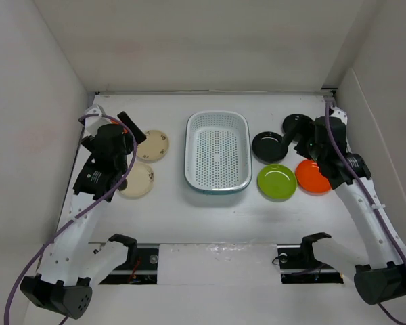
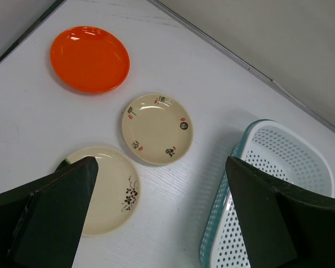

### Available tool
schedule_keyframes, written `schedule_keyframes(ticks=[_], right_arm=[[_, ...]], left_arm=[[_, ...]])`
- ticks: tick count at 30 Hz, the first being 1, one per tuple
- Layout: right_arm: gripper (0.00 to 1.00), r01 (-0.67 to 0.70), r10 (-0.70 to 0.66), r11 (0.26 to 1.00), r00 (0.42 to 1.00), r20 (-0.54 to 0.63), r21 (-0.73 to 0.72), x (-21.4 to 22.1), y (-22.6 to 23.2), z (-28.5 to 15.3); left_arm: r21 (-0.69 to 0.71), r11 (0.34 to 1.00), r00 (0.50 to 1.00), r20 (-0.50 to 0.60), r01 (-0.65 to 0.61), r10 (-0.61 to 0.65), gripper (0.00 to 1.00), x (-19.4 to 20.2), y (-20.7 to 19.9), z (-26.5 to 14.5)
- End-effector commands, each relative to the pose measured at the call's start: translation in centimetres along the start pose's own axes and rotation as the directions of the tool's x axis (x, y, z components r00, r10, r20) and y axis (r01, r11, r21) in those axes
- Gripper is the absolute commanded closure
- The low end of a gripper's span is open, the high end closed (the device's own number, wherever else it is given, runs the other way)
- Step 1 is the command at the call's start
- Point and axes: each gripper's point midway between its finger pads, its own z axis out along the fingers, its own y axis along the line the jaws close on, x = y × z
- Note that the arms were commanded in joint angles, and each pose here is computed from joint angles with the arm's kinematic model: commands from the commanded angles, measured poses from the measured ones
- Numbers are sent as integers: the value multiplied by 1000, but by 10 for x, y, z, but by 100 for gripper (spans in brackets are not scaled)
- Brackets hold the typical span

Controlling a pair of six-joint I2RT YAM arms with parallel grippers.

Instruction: Place the plates into the plastic bin on the countertop

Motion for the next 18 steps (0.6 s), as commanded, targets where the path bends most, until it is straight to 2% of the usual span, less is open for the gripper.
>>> schedule_keyframes(ticks=[1, 4, 7, 12, 14, 15, 18], right_arm=[[0, -45, 47, 999, 996, 79, -22, -22, 2, -1], [0, -35, 40, 996, 997, 69, -80, -20, 9, 8], [0, -90, 93, 995, 993, 66, -51, -18, -2, 32], [1, -145, 146, 988, 989, -22, 49, -6, -37, 95], [1, -148, 150, 988, 988, -36, 45, -7, -47, 113], [1, -129, 134, 989, 987, -83, 65, 6, -56, 129], [4, -113, 117, 993, 985, -130, 31, 10, -52, 150]], left_arm=[[43, 999, 1000, 16, 8, -8, 0, -7, -9, -3], [69, 998, 1000, -11, 3, -2, 0, -2, -15, -2], [98, 995, 999, -38, -9, 12, 0, 5, -22, 1], [160, 987, 994, -96, -32, 48, 0, 18, -34, 5], [187, 981, 990, -123, -45, 69, 0, 24, -40, 7], [200, 979, 987, -140, -46, 75, 0, 28, -43, 8], [237, 970, 977, -189, -56, 102, 0, 40, -52, 12]])
